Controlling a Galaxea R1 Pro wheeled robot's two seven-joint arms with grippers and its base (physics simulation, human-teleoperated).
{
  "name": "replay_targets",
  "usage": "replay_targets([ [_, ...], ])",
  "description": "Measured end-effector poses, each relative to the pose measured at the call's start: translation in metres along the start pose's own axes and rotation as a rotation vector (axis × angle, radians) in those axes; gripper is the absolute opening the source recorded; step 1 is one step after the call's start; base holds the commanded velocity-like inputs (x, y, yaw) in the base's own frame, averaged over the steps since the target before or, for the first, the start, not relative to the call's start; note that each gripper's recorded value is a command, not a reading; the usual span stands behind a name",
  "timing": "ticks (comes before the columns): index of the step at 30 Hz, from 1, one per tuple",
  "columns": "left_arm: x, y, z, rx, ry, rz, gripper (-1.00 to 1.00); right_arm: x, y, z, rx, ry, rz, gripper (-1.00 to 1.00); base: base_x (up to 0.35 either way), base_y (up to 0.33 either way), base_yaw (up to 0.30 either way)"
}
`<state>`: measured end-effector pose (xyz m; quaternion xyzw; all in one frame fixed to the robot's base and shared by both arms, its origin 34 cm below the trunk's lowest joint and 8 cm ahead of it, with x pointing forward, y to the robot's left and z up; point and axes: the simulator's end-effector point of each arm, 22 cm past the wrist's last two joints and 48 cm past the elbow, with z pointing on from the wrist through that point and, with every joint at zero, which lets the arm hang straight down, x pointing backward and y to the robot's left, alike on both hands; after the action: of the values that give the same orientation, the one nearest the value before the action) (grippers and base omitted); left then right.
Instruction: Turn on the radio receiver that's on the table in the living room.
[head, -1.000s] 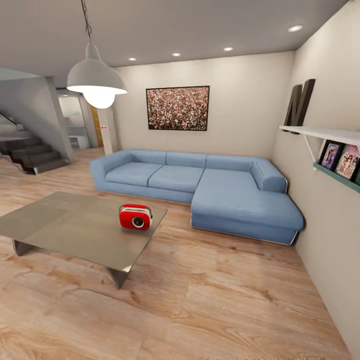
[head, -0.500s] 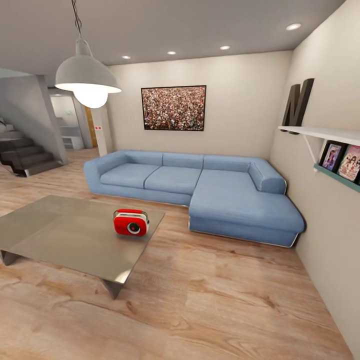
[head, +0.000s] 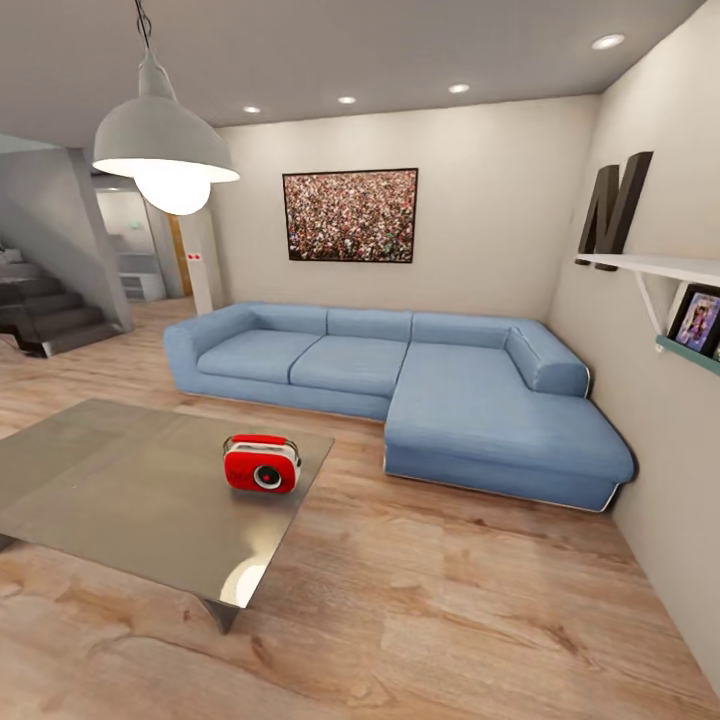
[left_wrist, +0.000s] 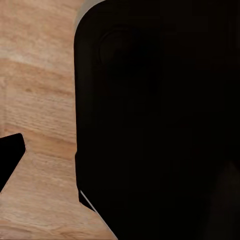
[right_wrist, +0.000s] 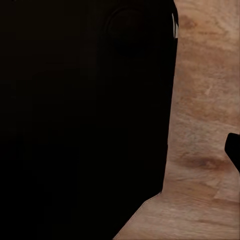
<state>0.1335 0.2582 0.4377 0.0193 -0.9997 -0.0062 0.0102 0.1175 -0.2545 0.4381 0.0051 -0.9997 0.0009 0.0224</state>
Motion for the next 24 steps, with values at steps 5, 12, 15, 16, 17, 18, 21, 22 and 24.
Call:
replay_targets([
  [5,0.0,0.0,0.0,0.0,0.0,0.0,1.0,0.0001,-0.0001,0.0,0.002,0.0,0.002,1.0,0.321,0.089,-0.161],
  [12,0.0,-0.0002,0.0,0.0,0.0,0.0,1.0,0.0,-0.0002,0.0,0.002,0.0,0.002,1.0,0.321,0.088,-0.262],
  [15,0.0,-0.0007,0.0,0.001,0.0,0.0,1.0,-0.0001,-0.0004,0.0,0.003,0.0,0.002,1.0,0.321,0.088,-0.277],
  [16,0.0,-0.0008,0.0,0.001,0.0,0.0,1.0,0.0,-0.0004,0.0,0.003,0.0,0.002,1.0,0.321,0.088,-0.279],
  [17,0.0,-0.0009,0.0,0.001,0.0,0.0,1.0,0.0001,-0.0003,0.0,0.003,0.0,0.003,1.0,0.321,0.087,-0.279],
  [18,0.0,-0.0007,0.0,0.001,0.0,0.0,1.0,-0.0001,-0.0003,0.0,0.003,0.0,0.002,1.0,0.321,0.087,-0.28],
  [21,0.0,-0.0007,0.0,0.001,0.0,0.0,1.0,-0.0002,-0.0002,0.0,0.003,0.0,0.003,1.0,0.321,0.086,-0.28],
  [22,0.0,-0.0008,0.0,0.001,0.0,0.0,1.0,-0.0001,-0.0002,0.0,0.003,0.0,0.003,1.0,0.321,0.086,-0.28],
  [24,0.0,-0.001,0.0,0.001,0.0,0.0,1.0,0.0001,-0.0002,0.0,0.003,0.0,0.003,1.0,0.321,0.085,-0.28],
])
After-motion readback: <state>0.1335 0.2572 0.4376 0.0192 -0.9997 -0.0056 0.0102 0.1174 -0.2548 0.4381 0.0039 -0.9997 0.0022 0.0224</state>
